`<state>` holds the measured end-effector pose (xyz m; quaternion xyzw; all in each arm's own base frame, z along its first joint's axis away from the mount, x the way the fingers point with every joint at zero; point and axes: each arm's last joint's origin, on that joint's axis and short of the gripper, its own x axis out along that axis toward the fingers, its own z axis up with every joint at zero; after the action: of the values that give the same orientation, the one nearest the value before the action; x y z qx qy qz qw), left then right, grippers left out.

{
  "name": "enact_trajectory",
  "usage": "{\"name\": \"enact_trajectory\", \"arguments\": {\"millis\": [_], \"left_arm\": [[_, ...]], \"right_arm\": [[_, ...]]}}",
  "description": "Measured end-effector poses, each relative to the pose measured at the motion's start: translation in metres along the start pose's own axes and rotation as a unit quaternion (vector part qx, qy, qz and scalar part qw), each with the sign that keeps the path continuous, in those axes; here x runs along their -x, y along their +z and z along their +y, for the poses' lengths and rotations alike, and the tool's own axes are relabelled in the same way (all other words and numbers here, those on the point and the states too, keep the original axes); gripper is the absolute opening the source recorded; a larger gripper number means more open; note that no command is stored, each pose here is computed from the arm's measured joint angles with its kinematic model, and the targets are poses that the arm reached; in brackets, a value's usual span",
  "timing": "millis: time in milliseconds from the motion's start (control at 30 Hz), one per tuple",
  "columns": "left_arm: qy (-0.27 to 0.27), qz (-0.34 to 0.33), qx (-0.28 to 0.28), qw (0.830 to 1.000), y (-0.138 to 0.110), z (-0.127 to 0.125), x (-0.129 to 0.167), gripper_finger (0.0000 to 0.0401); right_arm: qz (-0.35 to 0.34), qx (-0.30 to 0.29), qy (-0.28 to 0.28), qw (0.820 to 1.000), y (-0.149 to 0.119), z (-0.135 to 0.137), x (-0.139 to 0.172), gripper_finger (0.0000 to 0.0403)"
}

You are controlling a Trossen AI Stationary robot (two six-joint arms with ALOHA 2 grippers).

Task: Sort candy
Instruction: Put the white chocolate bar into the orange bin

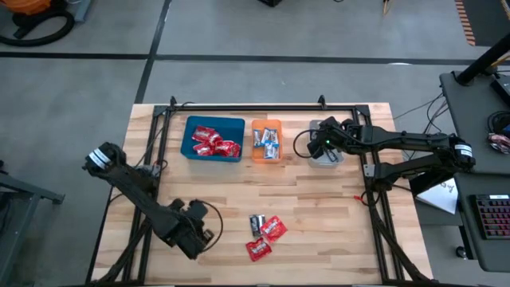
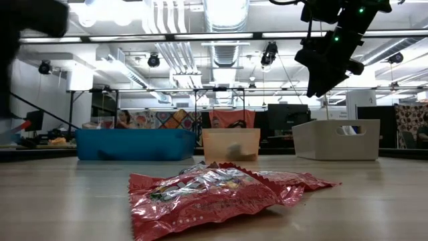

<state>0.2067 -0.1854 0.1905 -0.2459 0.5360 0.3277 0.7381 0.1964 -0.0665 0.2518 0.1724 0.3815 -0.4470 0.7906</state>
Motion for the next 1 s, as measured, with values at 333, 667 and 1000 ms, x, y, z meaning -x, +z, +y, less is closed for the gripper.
{"name": "enact_trajectory", "arguments": {"millis": [333, 667, 1000], "left_arm": [[-0.069, -0.229, -0.044, 0.970, 0.042, 0.020, 0.047, 0.0000], [-0.040, -0.182, -0.117, 0.976, 0.050, 0.017, 0.032, 0.0012], [-0.009, -0.201, -0.230, 0.952, 0.039, 0.006, -0.016, 0.0048]], "right_arm": [[0.004, 0.033, 0.022, 0.999, -0.004, 0.004, -0.001, 0.0155], [0.016, 0.060, 0.039, 0.997, -0.017, 0.010, -0.005, 0.0155], [0.013, 0.060, 0.041, 0.997, -0.019, 0.011, -0.007, 0.0155]]}}
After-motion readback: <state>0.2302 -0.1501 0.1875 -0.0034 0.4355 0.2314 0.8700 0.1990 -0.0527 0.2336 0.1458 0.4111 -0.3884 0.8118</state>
